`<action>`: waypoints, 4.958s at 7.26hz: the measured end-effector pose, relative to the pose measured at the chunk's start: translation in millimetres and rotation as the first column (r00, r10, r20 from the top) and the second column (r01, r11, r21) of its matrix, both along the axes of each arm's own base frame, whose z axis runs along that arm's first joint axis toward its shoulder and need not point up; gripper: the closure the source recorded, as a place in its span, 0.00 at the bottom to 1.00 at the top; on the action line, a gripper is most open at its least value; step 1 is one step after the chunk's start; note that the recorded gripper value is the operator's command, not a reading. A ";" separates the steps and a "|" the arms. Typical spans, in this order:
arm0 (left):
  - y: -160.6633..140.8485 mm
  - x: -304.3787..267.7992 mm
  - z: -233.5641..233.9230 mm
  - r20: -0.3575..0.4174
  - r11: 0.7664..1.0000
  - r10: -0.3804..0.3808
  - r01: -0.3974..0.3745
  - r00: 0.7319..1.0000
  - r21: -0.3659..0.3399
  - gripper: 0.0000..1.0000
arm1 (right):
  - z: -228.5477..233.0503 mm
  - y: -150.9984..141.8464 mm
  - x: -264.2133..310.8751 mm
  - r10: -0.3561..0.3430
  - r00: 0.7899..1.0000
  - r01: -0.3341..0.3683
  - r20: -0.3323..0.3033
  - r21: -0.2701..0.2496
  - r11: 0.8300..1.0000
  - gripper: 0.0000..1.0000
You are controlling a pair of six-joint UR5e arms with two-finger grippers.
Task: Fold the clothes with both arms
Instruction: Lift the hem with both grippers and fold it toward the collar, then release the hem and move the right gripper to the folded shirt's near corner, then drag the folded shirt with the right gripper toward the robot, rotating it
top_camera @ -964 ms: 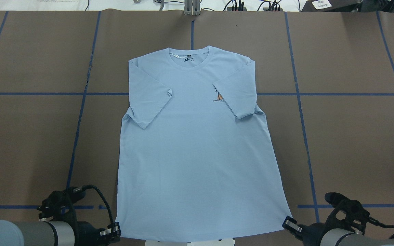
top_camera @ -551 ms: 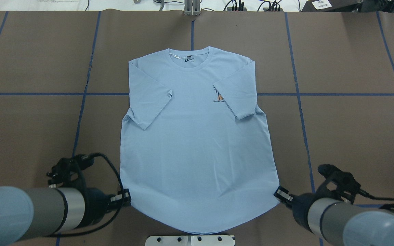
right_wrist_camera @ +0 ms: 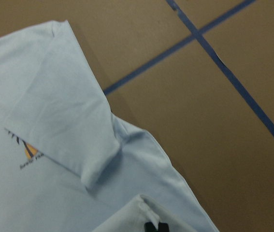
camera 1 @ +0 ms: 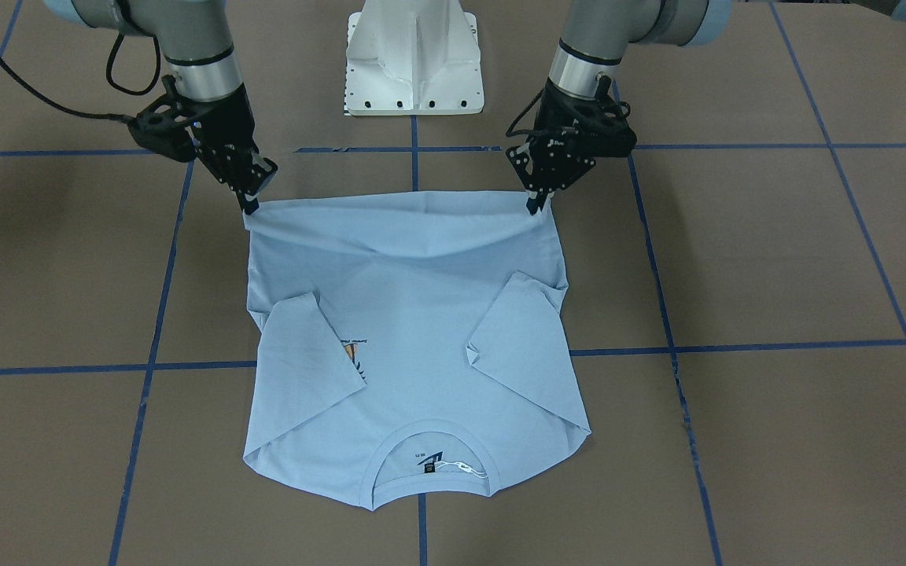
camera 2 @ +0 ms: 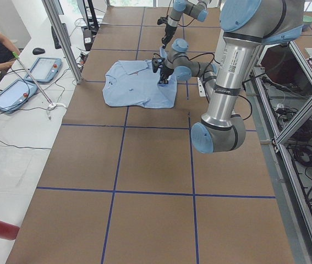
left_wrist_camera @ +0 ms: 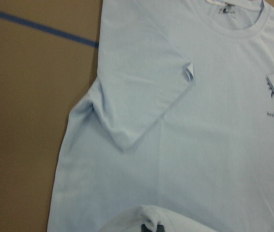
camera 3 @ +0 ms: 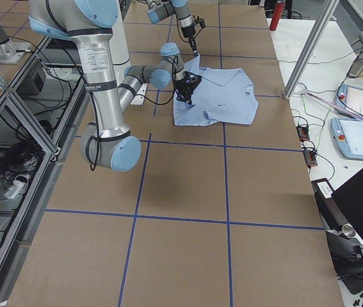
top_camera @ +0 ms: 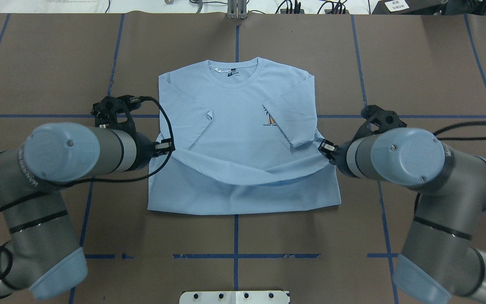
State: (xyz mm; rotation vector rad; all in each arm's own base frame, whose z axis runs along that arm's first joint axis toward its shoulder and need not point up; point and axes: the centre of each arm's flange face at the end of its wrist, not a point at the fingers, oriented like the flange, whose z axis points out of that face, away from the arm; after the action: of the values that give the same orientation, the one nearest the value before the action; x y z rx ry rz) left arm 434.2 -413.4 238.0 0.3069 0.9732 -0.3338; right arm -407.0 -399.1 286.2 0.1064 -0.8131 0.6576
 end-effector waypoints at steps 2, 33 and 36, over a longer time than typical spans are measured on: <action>-88.6 6.2 28.7 0.051 0.997 -0.074 0.072 0.996 0.042 1.00 | 8.4 -95.6 -15.1 0.027 0.996 -0.027 -0.085 0.002 1.000 1.00; -215.4 -9.6 83.8 0.002 0.968 -0.163 0.159 0.987 0.196 0.46 | 88.1 -20.3 -48.8 -0.018 0.997 0.027 0.075 -0.124 0.992 1.00; -202.6 -15.5 62.4 -0.039 0.964 -0.152 0.157 0.988 0.214 0.47 | 68.3 84.9 19.1 -0.135 0.976 0.162 0.170 -0.153 0.975 1.00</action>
State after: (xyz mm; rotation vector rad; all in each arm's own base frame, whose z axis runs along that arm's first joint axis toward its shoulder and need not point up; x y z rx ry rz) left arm 418.7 -616.0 300.4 0.5813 1.0115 -0.3742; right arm -388.0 -314.3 354.4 -0.1595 -0.9064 0.5939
